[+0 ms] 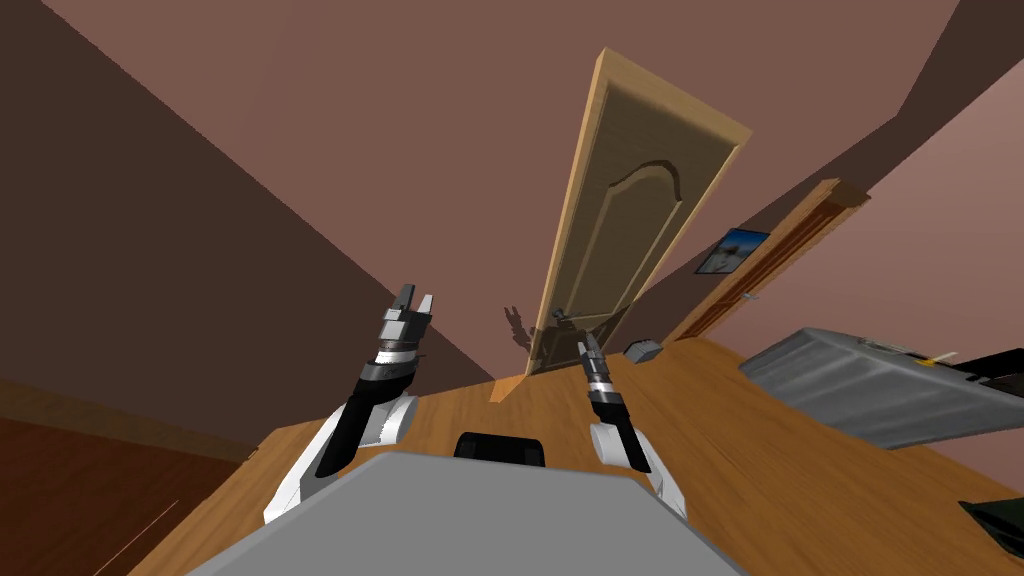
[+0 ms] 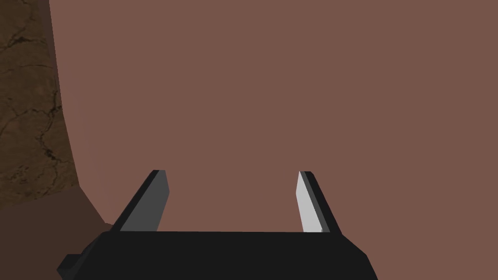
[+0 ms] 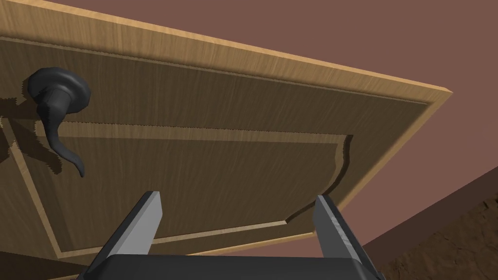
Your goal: Pull the door open
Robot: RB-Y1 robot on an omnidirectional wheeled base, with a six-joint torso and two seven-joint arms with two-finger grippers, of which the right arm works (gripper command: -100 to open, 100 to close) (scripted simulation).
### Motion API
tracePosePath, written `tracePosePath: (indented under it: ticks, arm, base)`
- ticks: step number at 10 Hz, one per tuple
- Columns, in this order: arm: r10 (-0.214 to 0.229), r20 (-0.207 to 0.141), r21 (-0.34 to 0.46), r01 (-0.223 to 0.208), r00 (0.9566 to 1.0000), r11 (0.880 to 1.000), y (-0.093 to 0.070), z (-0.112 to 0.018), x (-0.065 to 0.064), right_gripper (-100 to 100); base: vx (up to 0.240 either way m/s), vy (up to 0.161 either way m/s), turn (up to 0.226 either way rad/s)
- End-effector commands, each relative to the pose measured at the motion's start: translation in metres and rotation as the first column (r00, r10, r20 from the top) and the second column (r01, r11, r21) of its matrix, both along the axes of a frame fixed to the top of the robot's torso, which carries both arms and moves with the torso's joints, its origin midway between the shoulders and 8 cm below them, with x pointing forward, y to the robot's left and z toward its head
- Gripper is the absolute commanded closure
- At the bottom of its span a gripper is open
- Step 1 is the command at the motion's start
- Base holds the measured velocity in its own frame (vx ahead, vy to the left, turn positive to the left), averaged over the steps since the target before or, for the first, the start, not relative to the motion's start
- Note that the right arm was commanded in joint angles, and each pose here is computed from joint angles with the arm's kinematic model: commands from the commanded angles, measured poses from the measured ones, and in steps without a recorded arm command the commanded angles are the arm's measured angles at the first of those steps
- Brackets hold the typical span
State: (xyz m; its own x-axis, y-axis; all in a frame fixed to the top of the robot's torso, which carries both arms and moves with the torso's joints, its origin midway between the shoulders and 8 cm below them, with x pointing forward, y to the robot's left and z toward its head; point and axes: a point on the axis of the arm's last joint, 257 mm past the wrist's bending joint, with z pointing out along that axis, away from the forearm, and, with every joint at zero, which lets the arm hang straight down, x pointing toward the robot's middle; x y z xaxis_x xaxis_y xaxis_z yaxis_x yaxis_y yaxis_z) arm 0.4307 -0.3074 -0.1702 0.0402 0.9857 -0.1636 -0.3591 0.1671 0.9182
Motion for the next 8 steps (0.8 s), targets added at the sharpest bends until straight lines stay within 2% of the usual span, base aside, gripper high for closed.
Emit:
tracePosePath:
  ticks: [1,5,8]
  arm:
    - [0.009,-0.024,0.01,-0.008,0.9997,1.0,-0.003,-0.015,0.002,-100]
    - [0.011,-0.081,0.023,-0.009,0.9966,1.0,-0.013,-0.045,0.007,-100]
    - [0.01,-0.109,0.028,-0.007,0.9939,1.0,-0.019,-0.06,0.008,-100]
  base:
    - [0.055,-0.105,0.176]
    - [0.026,-0.065,0.109]
    - [0.028,-0.061,0.086]
